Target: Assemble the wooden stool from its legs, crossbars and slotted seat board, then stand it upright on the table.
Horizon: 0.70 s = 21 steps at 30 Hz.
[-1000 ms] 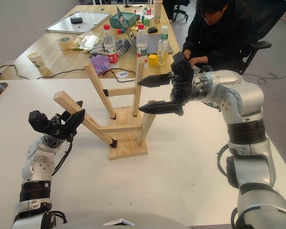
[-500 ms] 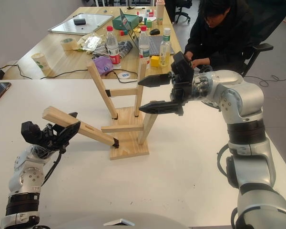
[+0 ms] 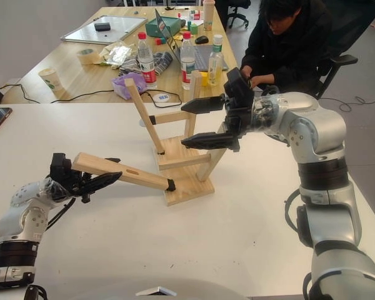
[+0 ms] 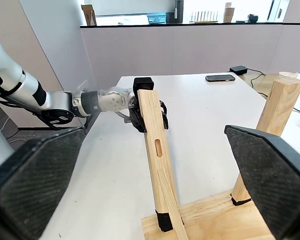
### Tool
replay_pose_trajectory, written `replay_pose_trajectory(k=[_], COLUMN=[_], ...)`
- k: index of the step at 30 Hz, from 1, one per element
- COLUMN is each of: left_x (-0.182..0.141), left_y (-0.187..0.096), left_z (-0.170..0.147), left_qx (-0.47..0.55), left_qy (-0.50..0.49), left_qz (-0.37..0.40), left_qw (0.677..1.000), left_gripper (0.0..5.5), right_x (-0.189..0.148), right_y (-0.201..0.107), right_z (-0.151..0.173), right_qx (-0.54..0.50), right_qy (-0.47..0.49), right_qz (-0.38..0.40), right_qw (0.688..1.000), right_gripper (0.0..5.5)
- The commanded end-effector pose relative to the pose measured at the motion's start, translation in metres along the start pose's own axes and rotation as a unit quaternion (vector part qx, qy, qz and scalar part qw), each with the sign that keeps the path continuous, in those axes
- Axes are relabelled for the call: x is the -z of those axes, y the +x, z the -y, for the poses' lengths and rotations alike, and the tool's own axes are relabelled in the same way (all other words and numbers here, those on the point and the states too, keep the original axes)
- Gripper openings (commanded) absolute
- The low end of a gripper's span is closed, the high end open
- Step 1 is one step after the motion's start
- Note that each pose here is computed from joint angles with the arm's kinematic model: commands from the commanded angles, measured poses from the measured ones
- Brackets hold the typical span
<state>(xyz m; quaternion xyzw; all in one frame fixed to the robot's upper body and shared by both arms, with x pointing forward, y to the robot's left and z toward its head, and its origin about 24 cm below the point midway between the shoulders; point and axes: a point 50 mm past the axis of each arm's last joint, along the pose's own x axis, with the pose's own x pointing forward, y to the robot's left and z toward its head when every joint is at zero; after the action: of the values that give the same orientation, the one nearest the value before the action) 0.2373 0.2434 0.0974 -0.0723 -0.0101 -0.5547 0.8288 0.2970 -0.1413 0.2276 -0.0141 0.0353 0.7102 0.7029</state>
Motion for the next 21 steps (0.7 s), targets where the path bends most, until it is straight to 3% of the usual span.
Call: replay_pose_trajectory(k=[1, 5, 13, 21], left_x=[-0.015, -0.031, -0.042, -0.048], left_y=[0.009, 0.02, 0.032, 0.038], left_z=[-0.003, -0.001, 0.006, 0.0], left_qx=[-0.01, -0.005, 0.036, 0.004], left_qy=[0.025, 0.063, 0.085, 0.107], left_qz=[-0.035, -0.033, -0.12, -0.167], left_qw=[0.999, 0.997, 0.989, 0.98], left_gripper=[2.02, 2.02, 2.02, 2.02], right_x=[-0.002, 0.0, 0.006, 0.01], right_y=[-0.002, -0.001, 0.0, 0.0], right_z=[-0.003, -0.006, -0.01, -0.014], right_qx=[0.011, 0.017, 0.023, 0.023], right_qy=[-0.01, -0.009, -0.004, 0.003], right_qz=[0.013, 0.019, 0.026, 0.03], right_qw=[1.0, 1.0, 0.999, 0.999], right_gripper=[5.13, 5.13, 5.13, 5.13])
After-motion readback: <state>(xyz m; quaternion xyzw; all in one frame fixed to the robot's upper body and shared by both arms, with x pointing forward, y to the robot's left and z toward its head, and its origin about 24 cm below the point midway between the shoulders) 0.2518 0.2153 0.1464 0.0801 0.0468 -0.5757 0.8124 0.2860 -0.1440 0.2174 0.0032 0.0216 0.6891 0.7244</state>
